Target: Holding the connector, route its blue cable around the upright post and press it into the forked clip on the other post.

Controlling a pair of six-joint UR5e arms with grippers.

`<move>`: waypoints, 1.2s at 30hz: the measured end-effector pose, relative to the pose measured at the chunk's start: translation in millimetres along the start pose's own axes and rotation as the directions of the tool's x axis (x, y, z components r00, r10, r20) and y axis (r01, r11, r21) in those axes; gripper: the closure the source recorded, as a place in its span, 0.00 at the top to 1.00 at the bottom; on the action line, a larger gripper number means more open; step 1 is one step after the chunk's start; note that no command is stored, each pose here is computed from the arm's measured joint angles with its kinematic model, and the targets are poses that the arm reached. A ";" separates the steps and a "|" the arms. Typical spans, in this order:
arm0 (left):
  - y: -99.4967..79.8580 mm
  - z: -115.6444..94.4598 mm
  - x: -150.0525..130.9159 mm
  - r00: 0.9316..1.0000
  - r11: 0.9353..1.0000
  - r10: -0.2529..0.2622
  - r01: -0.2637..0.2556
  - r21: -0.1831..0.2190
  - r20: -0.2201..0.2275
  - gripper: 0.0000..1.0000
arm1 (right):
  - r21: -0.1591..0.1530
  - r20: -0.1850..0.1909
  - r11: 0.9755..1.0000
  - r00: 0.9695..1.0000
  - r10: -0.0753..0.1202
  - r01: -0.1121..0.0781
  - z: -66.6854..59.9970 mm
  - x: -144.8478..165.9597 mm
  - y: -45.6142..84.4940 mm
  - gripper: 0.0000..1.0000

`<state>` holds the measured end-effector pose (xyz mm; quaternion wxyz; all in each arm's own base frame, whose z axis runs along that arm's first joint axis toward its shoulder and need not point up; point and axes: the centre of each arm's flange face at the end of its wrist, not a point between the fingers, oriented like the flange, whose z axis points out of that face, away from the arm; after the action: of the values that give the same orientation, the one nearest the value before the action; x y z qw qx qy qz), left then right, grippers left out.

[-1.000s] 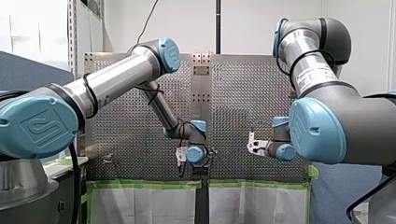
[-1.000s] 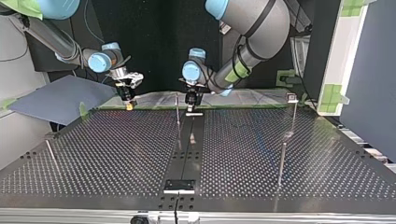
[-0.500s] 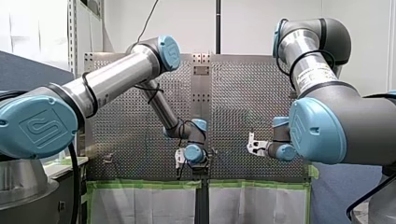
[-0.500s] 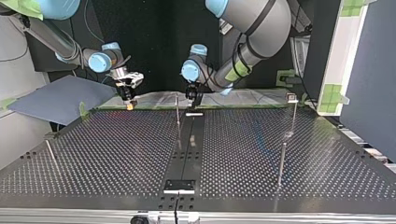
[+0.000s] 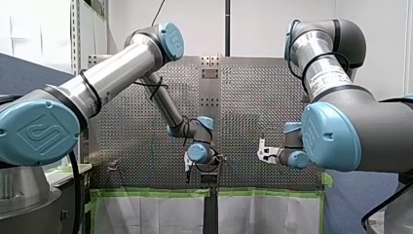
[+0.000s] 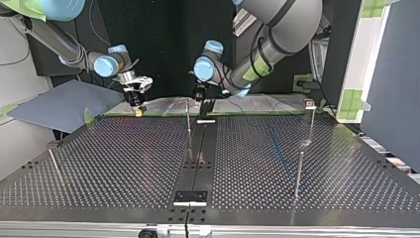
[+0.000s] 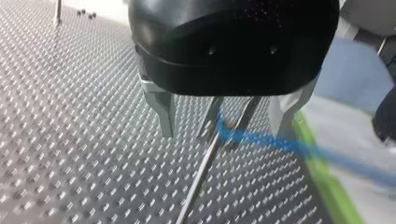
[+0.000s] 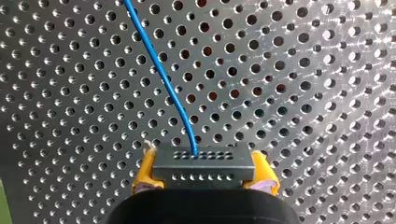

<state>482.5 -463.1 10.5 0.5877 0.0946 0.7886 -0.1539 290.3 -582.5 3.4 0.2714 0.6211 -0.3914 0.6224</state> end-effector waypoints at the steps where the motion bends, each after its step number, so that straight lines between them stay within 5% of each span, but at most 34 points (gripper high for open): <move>1: -1.4 -3.0 2.5 1.000 1.000 0.002 -0.002 0.009 -0.007 1.00 | 0.000 0.000 1.000 1.000 0.000 0.000 -0.1 -0.1 0.0 0.00; 8: -11.3 -23.1 23.3 0.998 0.997 0.020 -0.015 0.076 -0.064 1.00 | -0.001 0.005 1.000 1.000 0.002 -0.002 -0.5 -0.8 0.1 0.00; 14: -16.9 -26.2 26.2 0.997 0.994 0.022 -0.015 0.108 -0.069 1.00 | -0.001 0.006 1.000 1.000 0.003 -0.003 -0.7 -0.8 0.1 0.00; 36: -14.0 -23.1 18.4 1.000 0.999 0.014 -0.013 0.047 -0.015 1.00 | 0.008 0.007 1.000 1.000 0.004 -0.004 -0.6 -1.2 -0.6 0.00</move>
<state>451.8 -468.5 0.8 0.5802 0.1150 0.7887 -0.1677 290.6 -581.5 2.5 0.2664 0.6235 -0.3910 0.6224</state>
